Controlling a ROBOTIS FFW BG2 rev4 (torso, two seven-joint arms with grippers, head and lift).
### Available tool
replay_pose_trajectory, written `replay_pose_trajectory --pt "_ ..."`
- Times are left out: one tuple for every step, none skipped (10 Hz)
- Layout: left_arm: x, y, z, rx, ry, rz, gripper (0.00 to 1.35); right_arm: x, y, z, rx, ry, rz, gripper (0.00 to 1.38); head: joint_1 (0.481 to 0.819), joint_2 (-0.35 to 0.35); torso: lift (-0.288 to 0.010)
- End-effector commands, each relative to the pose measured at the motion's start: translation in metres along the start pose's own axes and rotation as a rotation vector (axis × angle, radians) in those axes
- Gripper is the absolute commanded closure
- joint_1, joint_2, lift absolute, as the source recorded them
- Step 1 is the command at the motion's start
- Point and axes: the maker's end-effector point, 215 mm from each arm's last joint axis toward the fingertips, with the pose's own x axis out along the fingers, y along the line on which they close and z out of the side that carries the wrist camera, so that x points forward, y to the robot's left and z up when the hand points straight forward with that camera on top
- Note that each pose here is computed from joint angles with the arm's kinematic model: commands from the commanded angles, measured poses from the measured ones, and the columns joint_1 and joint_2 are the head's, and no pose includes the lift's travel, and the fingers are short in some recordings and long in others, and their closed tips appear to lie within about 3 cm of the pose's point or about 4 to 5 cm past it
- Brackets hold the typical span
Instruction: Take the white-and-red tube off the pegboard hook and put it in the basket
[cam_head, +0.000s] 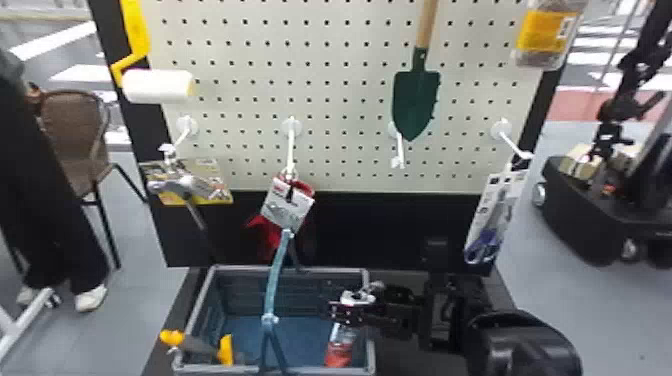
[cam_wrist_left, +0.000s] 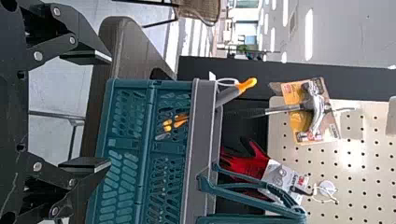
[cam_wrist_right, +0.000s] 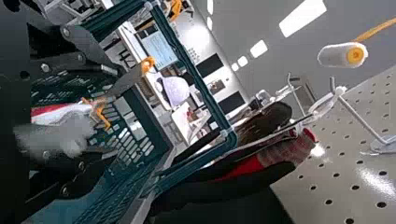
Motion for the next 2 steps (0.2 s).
replay_pose_trajectory --pt "-0.0001 -0.0008 0.0009 -0.003 -0.003 0.001 0.49 -0.0023 -0.0032 -0.0019 0.004 0.0 -0.009 0.13 0.549 0.0 -0.1" --pt "-0.0001 -0.0008 0.0009 -0.003 -0.003 0.001 0.49 -0.0029 -0.0041 -0.0004 0.001 -0.002 -0.011 0.09 0.549 0.0 -0.1"
